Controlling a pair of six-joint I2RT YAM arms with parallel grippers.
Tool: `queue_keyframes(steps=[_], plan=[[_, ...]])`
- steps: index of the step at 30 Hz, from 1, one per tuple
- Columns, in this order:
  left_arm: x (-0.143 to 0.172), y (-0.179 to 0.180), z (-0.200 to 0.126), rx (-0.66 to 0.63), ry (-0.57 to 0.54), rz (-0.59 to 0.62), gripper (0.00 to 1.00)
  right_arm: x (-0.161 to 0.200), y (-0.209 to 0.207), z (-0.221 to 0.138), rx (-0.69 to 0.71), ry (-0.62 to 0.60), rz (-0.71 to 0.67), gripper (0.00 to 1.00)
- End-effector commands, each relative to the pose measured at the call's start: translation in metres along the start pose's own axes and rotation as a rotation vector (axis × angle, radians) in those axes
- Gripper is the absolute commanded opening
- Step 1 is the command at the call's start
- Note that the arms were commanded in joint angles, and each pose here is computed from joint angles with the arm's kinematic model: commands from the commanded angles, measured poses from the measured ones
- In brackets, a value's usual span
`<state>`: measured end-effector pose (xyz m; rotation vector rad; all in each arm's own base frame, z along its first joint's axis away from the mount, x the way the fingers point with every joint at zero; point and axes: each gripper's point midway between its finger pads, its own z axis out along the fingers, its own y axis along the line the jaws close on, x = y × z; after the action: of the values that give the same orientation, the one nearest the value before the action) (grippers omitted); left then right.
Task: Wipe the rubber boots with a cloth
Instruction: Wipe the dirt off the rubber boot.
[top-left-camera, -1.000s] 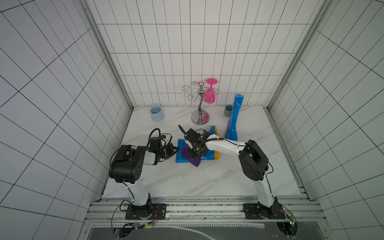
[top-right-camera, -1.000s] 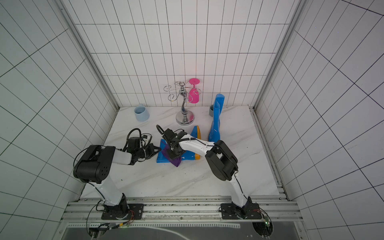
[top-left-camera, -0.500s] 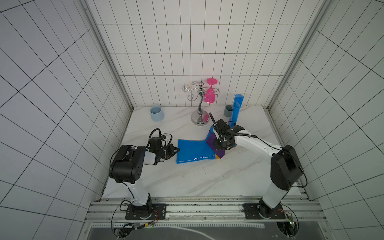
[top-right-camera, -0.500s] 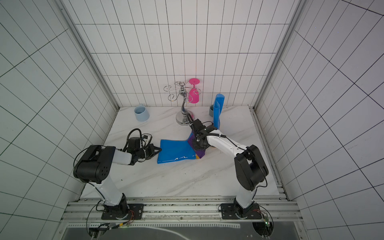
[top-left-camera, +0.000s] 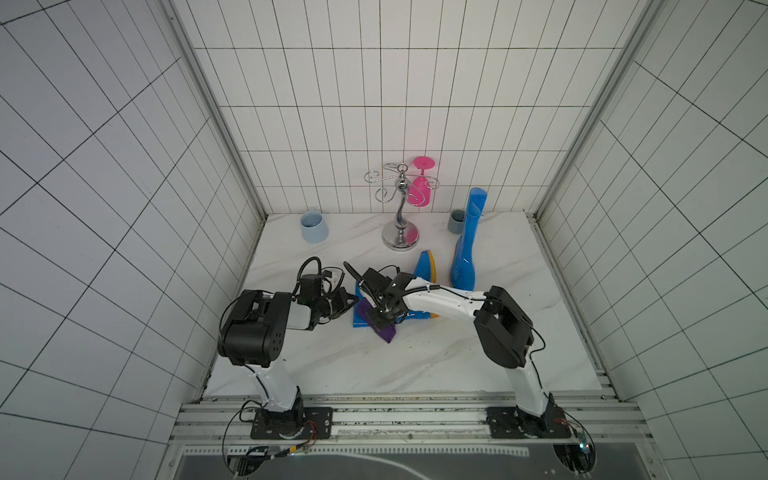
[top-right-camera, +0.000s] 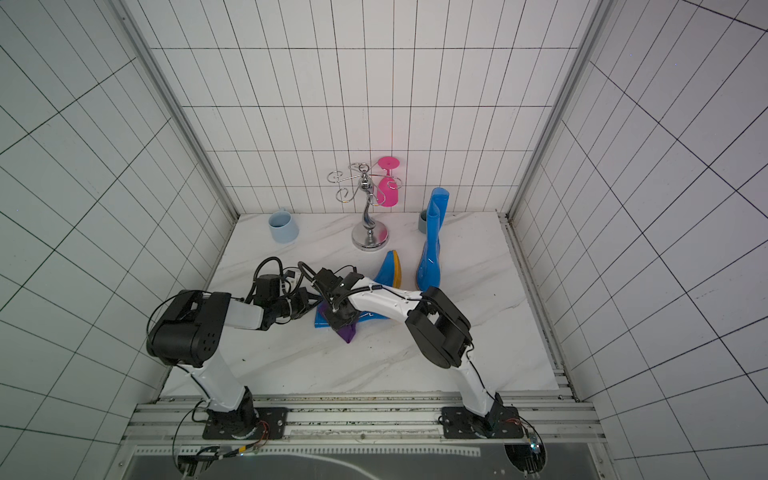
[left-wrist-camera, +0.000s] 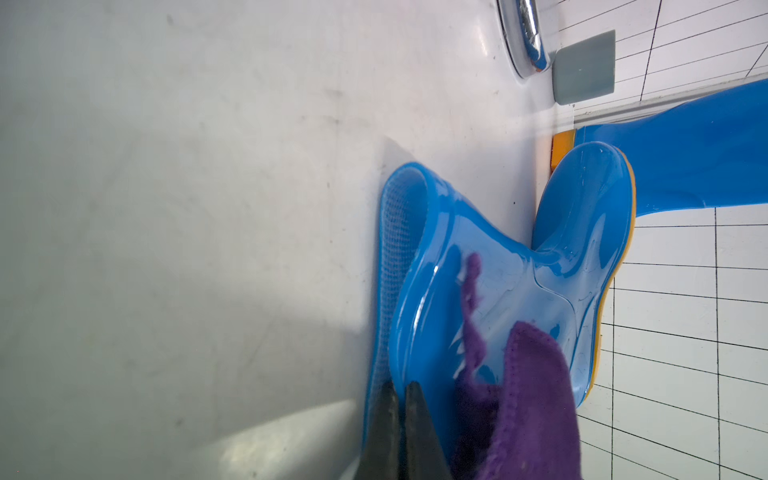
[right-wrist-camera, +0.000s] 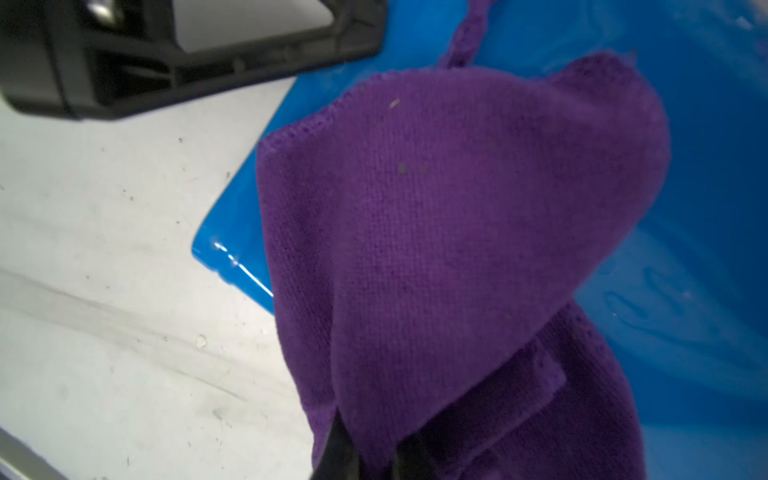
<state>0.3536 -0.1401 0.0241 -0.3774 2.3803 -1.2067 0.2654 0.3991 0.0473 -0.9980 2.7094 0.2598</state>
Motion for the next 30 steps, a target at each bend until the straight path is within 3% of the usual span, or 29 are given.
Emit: queue_keyframes(steps=[1, 4, 11, 24, 30], plan=[[0.003, 0.013, 0.0, -0.035, -0.001, -0.02, 0.0, -0.017, 0.013, -0.013, -0.034, -0.019, -0.044, 0.0], [0.003, 0.013, 0.0, -0.035, -0.003, -0.02, 0.0, -0.003, 0.009, -0.002, -0.011, 0.029, -0.07, 0.0], [0.003, 0.012, 0.0, -0.034, -0.002, -0.019, 0.0, 0.046, -0.041, 0.0, 0.184, 0.082, -0.054, 0.0], [0.003, 0.011, 0.0, -0.029, 0.0, -0.015, 0.0, 0.099, -0.129, -0.063, 0.297, 0.011, 0.146, 0.0], [0.003, 0.009, 0.002, -0.019, 0.01, -0.006, 0.0, 0.086, -0.149, -0.085, 0.3, -0.053, 0.198, 0.0]])
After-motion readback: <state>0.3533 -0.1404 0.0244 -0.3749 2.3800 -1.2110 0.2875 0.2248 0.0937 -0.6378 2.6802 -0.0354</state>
